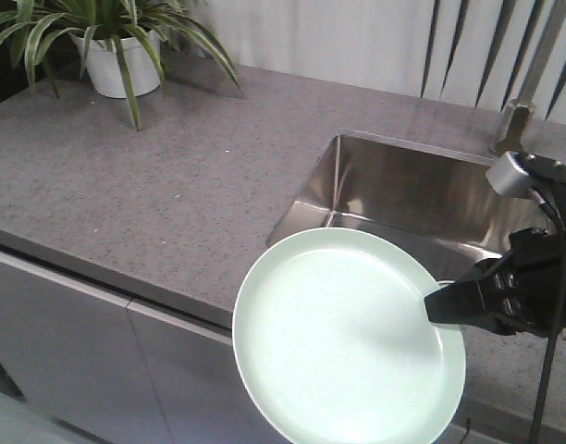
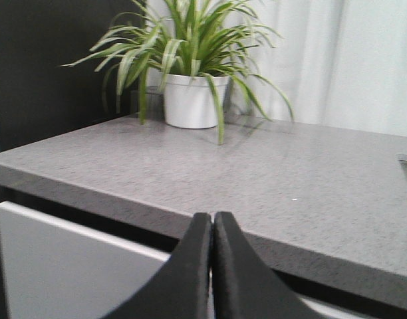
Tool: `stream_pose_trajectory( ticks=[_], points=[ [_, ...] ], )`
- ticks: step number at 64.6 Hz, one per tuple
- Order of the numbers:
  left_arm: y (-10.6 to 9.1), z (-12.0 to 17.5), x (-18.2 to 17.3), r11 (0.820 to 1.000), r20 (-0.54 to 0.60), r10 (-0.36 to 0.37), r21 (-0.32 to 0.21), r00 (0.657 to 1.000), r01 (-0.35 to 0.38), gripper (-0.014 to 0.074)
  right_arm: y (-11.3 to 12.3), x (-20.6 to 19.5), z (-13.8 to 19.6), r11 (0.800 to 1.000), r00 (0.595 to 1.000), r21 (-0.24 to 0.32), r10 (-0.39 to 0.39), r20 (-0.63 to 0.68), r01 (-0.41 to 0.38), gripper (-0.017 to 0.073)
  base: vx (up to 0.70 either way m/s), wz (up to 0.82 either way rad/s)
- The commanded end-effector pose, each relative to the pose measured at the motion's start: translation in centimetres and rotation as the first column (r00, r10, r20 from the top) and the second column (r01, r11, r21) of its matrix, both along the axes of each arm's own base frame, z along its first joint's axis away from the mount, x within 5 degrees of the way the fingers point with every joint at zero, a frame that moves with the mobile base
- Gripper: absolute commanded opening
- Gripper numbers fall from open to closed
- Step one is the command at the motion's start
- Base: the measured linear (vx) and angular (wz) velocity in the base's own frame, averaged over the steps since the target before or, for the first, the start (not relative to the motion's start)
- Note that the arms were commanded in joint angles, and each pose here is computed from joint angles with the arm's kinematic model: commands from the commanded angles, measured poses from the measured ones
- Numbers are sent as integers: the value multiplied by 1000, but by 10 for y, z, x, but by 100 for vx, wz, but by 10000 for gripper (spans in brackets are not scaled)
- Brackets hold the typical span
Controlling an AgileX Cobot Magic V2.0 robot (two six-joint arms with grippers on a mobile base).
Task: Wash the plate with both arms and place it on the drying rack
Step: 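Approach the sink, holding the plate above it with the right gripper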
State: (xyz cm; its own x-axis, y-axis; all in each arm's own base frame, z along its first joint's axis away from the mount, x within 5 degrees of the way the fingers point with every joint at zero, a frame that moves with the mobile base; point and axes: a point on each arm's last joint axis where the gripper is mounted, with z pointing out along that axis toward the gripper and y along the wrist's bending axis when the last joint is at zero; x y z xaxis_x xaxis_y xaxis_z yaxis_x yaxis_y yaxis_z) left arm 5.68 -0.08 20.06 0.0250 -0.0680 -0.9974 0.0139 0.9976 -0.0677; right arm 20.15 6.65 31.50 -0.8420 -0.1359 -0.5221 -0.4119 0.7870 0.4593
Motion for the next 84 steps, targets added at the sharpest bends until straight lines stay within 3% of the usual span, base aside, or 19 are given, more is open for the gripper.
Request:
stream_pose_trajectory(
  ticks=[1, 84],
  points=[
    [0, 17, -3, 1000, 117, -3, -12, 993, 4, -6, 2, 0, 14, 999, 998, 49, -18, 59, 15, -1, 9, -35],
    [0, 17, -3, 1000, 117, -3, -12, 993, 4, -6, 2, 0, 14, 999, 998, 49, -18, 59, 15, -1, 6, -24]
  ],
)
